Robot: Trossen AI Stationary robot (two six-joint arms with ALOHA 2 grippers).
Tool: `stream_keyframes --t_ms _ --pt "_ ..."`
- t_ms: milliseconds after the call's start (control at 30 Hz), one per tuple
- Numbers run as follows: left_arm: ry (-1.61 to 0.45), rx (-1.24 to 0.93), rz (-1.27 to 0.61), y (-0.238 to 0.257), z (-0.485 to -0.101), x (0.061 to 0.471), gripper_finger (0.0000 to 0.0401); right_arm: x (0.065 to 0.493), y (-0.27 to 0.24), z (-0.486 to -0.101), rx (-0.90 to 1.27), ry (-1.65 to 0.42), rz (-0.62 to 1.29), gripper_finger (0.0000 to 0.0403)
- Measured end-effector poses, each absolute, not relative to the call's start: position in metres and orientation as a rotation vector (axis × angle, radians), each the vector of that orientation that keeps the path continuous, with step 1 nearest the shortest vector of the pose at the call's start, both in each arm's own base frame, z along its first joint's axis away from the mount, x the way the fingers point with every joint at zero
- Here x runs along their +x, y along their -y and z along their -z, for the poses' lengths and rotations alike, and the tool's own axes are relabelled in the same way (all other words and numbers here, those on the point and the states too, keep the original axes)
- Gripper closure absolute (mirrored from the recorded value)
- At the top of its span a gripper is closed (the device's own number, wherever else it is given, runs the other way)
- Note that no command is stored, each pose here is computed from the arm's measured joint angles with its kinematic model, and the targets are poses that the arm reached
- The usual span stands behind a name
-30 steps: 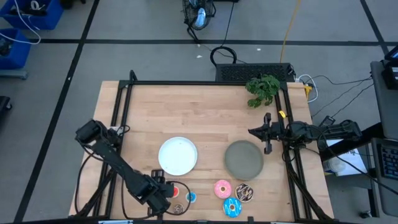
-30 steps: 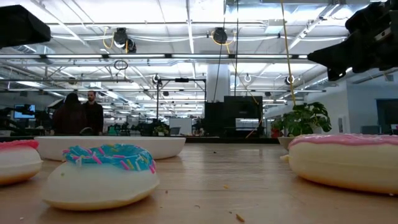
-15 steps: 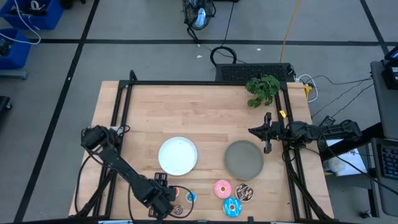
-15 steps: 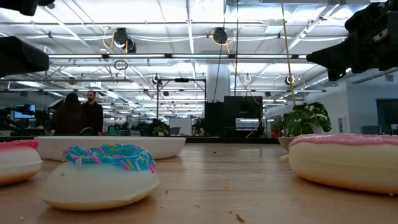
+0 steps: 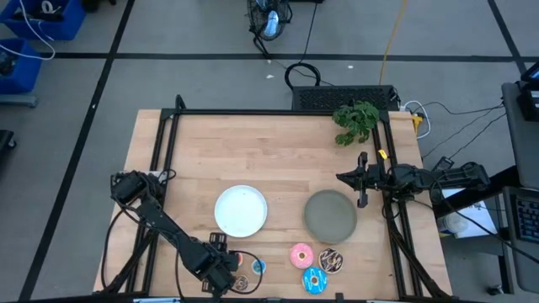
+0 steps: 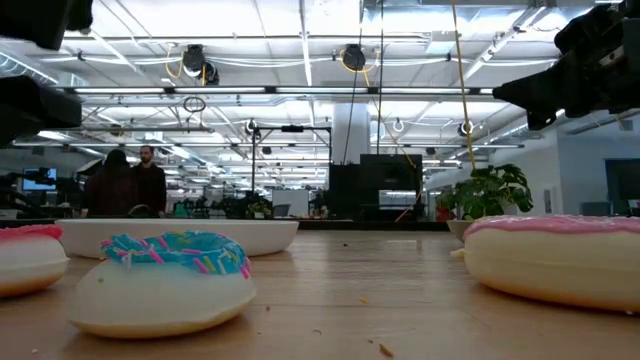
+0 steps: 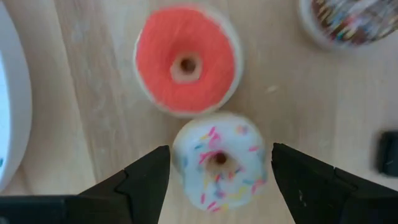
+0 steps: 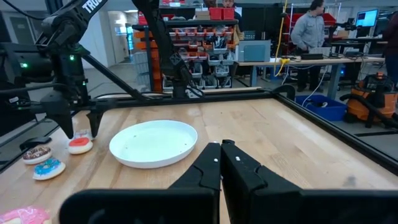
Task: Pick & Place donuts
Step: Put the small white donut on the white plate
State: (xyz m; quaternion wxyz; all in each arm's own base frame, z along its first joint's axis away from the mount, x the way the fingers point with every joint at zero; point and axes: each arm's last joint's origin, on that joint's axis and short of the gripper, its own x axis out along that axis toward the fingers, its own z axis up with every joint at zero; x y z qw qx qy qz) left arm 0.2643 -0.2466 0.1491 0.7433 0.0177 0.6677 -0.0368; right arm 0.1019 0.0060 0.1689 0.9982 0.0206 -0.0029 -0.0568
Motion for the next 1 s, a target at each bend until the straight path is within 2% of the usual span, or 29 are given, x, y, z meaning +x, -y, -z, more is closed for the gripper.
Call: stream_keyframes --t_ms 567,867,1000 --pt "-1.470 0.014 0.050 0.2446 -0.1456 0.2629 0.0123 0.1019 -0.0060 -0.1690 0.041 0.006 0.113 0.0403" --pt "-1.490 -0.013 0.058 0.2432 -0.1457 0.2642 0.0203 0.1019 -0.0060 -0.1690 0.042 0.006 0.113 0.0403" --pt "-1.499 -0.026 0.062 0.2419 -0.1457 0.2654 0.0226 0.1019 -0.0060 -0.1690 0.041 0.006 0.113 0.0403"
